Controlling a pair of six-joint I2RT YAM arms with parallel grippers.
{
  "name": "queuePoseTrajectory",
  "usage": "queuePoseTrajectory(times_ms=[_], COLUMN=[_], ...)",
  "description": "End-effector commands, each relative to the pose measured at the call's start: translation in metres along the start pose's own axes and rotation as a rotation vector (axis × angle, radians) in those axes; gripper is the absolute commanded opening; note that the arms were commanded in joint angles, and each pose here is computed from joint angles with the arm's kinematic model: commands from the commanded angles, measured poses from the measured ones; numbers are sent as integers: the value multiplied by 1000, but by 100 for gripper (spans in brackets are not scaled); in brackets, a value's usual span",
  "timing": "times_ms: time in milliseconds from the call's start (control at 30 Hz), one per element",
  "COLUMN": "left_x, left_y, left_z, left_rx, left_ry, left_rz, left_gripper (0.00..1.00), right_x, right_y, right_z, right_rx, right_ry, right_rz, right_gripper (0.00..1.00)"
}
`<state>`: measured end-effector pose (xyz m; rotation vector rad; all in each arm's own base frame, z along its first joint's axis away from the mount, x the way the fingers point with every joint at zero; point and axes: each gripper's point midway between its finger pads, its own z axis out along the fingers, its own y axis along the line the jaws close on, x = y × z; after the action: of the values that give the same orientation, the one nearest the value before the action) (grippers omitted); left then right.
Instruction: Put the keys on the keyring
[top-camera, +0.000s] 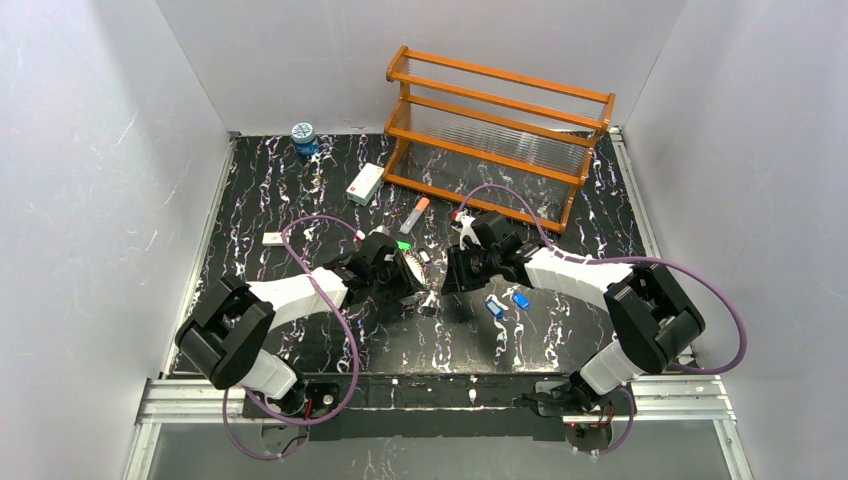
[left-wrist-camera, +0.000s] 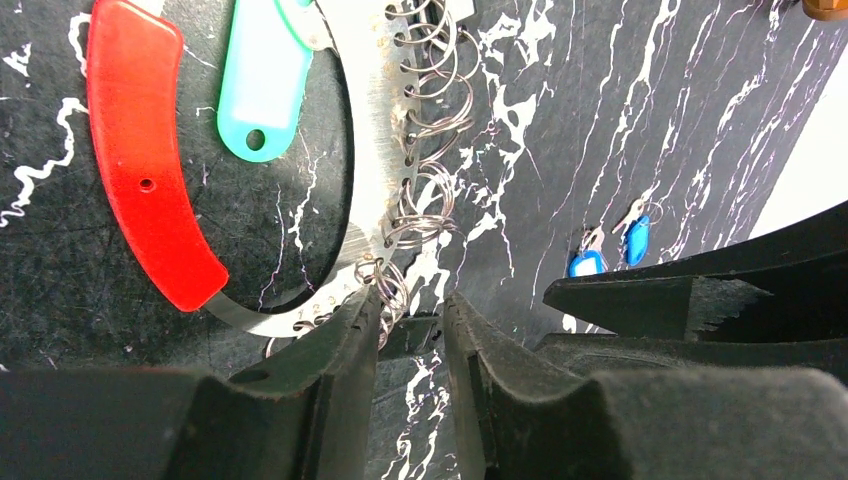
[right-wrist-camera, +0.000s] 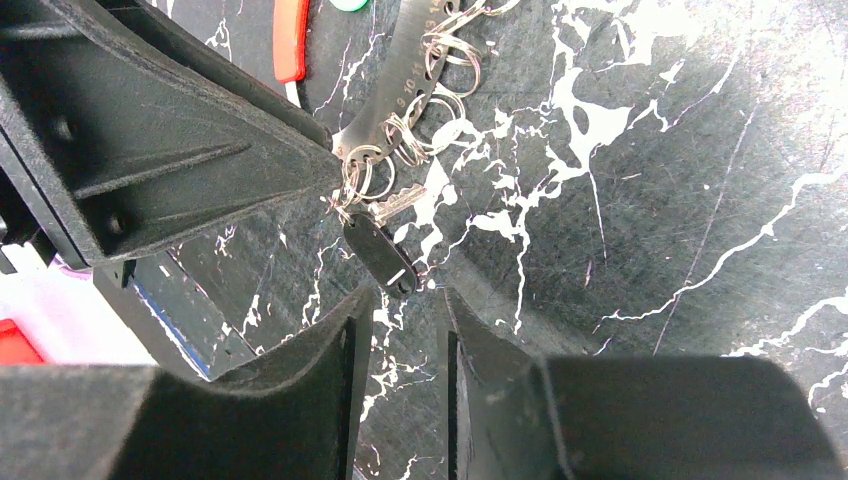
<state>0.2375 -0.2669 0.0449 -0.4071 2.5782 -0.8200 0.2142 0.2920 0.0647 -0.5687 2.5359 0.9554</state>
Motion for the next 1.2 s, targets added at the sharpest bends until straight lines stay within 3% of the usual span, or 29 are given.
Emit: queuePoseTrajectory(times_ms=[0,600,833,1167], left_x=[-2,-2,1,3], left_y=[-7,1,10,9], left_z=[-1,10,10,19], left_rx=[23,-11,-46,-40], left_ry=[6,13,25,36], left_rz=[11,9,13,13], left_gripper=[27,25,30,20], right_x=[-8,-7,-7,-8], right_y=[4,3,3,3], right_z=[0,-2,-2,-3], right_rx=[-19,-13,-11,-14], right_ry=[-22,-27,-29,-31], right_rz=[-24,-23,-24,-23], right_gripper=[38,39,39,39])
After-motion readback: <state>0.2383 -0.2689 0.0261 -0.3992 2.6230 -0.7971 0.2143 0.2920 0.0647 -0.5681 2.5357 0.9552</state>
